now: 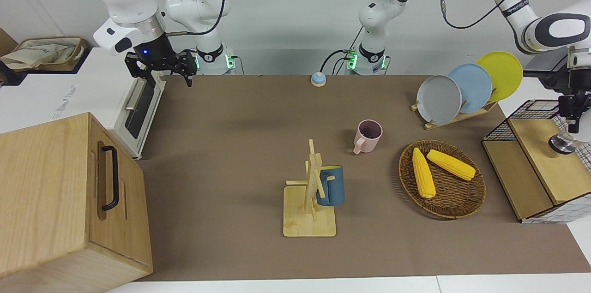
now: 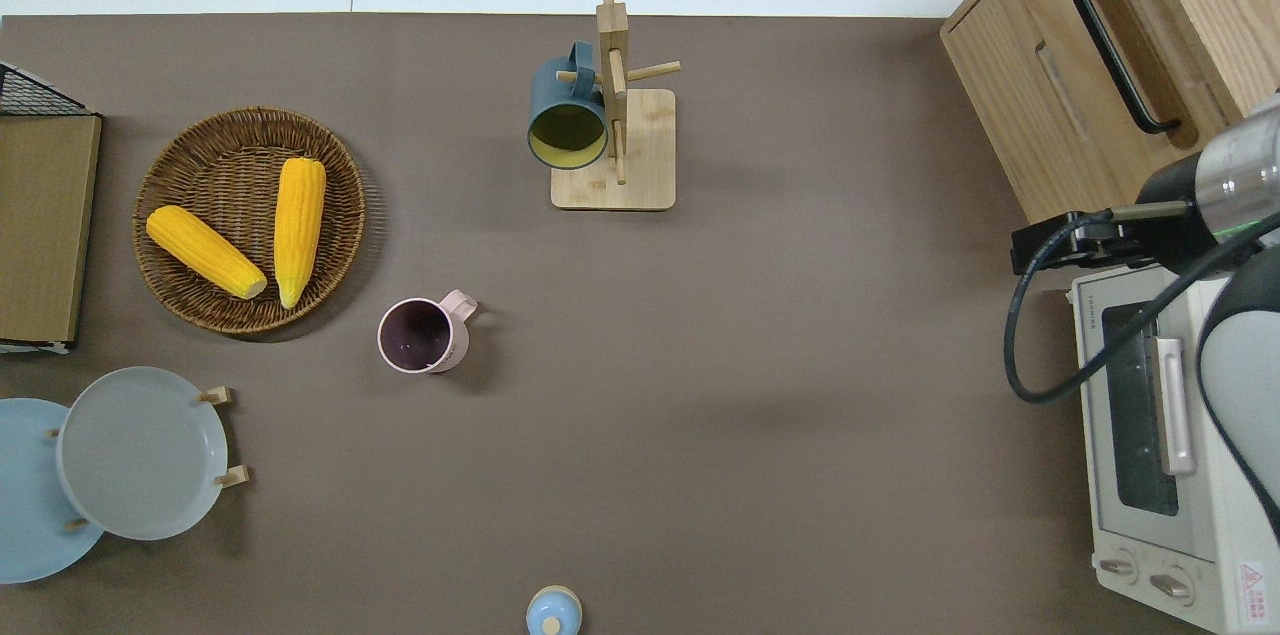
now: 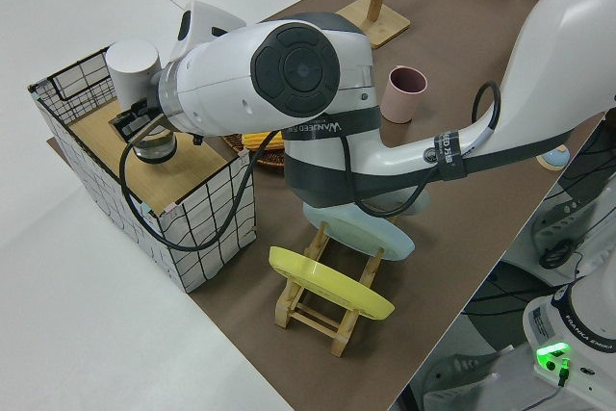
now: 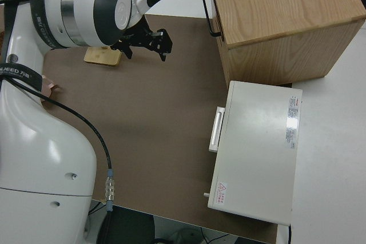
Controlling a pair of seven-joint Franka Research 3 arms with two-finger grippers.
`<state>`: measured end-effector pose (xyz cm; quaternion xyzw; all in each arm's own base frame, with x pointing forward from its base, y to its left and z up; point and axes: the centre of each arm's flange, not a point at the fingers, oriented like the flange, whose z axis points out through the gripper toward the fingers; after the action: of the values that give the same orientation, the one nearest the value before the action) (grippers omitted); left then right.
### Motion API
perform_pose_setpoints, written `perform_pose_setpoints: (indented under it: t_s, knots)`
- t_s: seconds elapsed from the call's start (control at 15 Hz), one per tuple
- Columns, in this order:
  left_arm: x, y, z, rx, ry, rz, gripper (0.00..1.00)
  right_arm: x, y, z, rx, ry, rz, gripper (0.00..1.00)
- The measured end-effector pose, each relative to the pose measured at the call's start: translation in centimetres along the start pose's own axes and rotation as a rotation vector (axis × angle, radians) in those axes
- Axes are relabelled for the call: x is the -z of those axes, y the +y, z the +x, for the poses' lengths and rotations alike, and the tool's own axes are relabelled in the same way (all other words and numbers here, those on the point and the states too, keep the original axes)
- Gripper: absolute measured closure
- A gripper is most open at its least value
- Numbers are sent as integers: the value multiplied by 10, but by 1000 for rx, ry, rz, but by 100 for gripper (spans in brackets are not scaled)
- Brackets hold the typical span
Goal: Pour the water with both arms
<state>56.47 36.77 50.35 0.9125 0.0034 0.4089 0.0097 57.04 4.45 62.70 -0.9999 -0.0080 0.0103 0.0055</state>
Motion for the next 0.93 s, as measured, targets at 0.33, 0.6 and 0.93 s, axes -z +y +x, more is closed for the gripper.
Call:
perform_pose_setpoints:
  t_s: [0.33, 0.6, 0.93]
  knots:
    - [-16, -6, -14, 3, -26, -9, 37, 0, 0, 0, 0, 0, 0, 1]
    - [-18, -6, -15, 4, -26, -10, 37, 0, 0, 0, 0, 0, 0, 1]
    - [-18, -7, -15, 7, -26, -10, 37, 0, 0, 0, 0, 0, 0, 1]
